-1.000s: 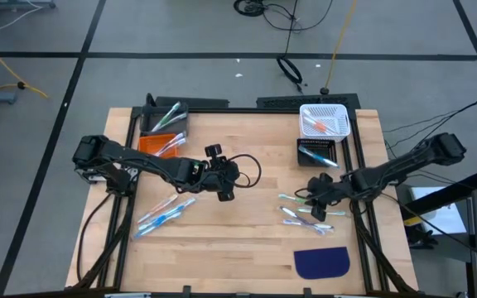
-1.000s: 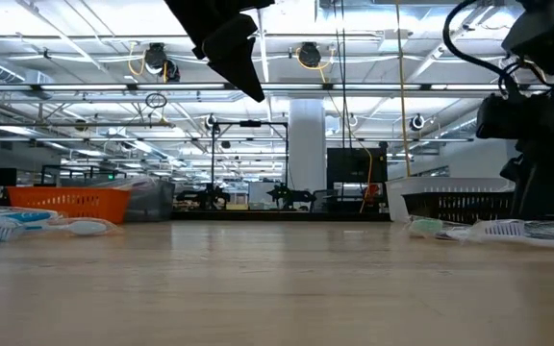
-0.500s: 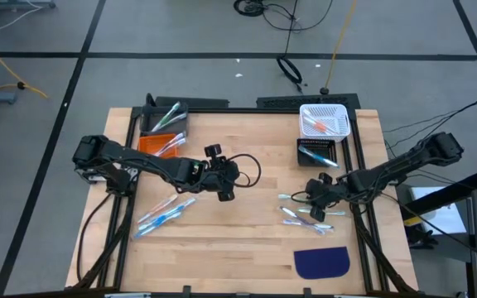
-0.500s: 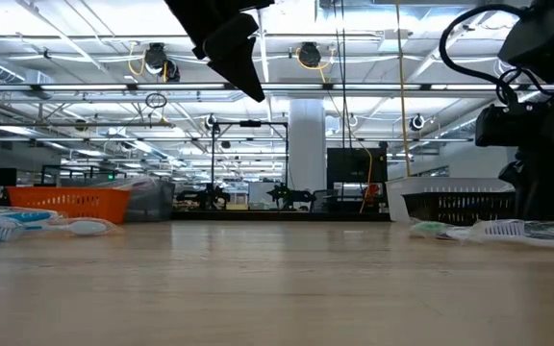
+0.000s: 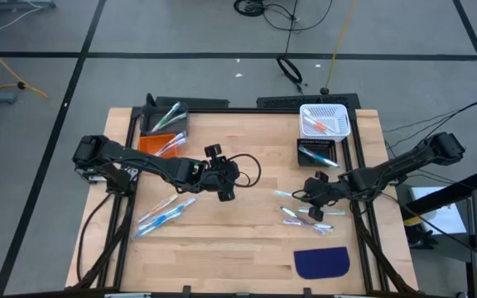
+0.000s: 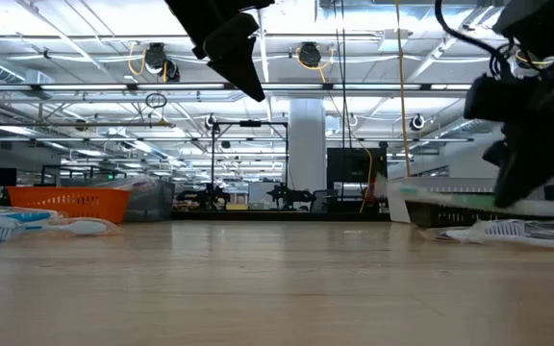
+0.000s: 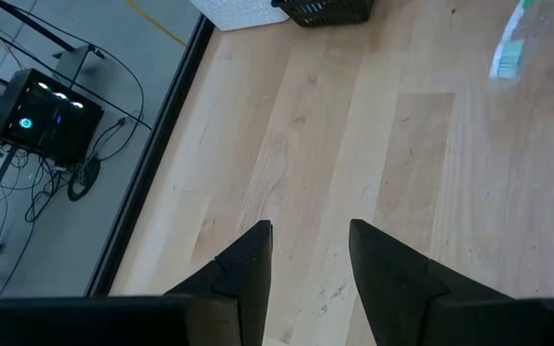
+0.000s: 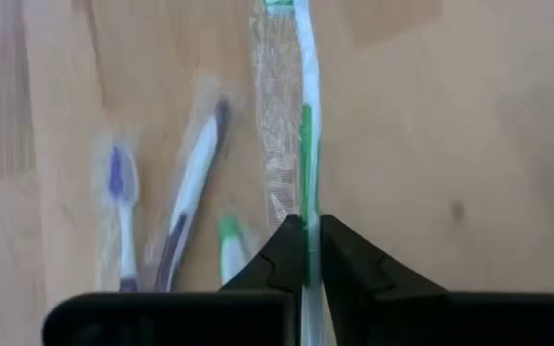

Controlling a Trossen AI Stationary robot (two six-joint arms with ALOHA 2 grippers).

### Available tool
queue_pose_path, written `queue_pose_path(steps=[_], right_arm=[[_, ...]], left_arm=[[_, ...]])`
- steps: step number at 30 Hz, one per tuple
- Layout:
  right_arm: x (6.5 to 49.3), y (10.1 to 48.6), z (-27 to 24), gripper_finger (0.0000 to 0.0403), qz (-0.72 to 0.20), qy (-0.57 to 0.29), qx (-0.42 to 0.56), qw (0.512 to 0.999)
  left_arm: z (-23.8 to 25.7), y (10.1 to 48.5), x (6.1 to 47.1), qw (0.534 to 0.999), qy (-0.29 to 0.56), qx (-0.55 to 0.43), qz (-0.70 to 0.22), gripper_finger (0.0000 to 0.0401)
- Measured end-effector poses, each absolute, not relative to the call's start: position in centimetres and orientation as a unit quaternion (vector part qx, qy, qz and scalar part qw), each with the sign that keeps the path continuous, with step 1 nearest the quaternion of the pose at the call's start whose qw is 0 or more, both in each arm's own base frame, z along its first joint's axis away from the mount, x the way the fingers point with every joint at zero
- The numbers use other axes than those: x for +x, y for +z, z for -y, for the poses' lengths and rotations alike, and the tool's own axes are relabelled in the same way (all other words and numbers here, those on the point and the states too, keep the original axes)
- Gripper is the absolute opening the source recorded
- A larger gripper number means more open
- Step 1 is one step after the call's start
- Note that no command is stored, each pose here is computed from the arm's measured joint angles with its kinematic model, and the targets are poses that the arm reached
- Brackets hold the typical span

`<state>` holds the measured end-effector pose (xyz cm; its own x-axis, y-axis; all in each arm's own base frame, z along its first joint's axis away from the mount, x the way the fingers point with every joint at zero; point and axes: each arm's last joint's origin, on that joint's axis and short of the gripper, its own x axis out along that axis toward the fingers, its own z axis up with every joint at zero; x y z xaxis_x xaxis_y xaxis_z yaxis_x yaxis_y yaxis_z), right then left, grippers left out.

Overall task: Pick & Place Toothbrushes
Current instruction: Put the green toothbrush into the gray bin

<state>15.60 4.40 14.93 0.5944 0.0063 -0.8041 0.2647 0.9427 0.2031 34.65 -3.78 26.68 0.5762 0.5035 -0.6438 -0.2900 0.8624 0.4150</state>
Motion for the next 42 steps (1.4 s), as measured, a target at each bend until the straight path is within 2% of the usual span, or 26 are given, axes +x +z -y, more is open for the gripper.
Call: queue_pose_path(steps=[7,11,22,26,31,42], right_arm=[[17.0,18.4,-4.3,0.0013,-0.360,-0.111,0.106,0.920],[17.7,20.1,-4.3,0.0013,-0.276,-0.117,0.088,0.950],[19.0,24.6,-4.5,0.0013,-0.065,-0.102,0.012,0.993],[19.3,25.2,-4.6,0.0013,-0.029,-0.099,-0.008,0.995],[19.8,25.6,-4.8,0.0013,-0.001,-0.097,-0.020,0.995],[21.0,25.3,-4.6,0.0013,0.018,-0.108,-0.033,0.993]], left_arm=[[3.8,26.9,35.0,0.888,0.229,0.120,-0.380,0.0143],[3.9,27.4,35.4,0.901,0.229,0.110,-0.353,0.0143],[4.3,29.7,37.2,0.951,0.211,0.066,-0.215,0.0143],[4.7,31.0,37.9,0.975,0.153,0.054,-0.152,0.0143],[4.8,32.0,38.2,0.984,0.138,0.046,-0.100,0.0143],[5.0,32.5,38.3,0.991,0.101,0.043,-0.077,0.0143]])
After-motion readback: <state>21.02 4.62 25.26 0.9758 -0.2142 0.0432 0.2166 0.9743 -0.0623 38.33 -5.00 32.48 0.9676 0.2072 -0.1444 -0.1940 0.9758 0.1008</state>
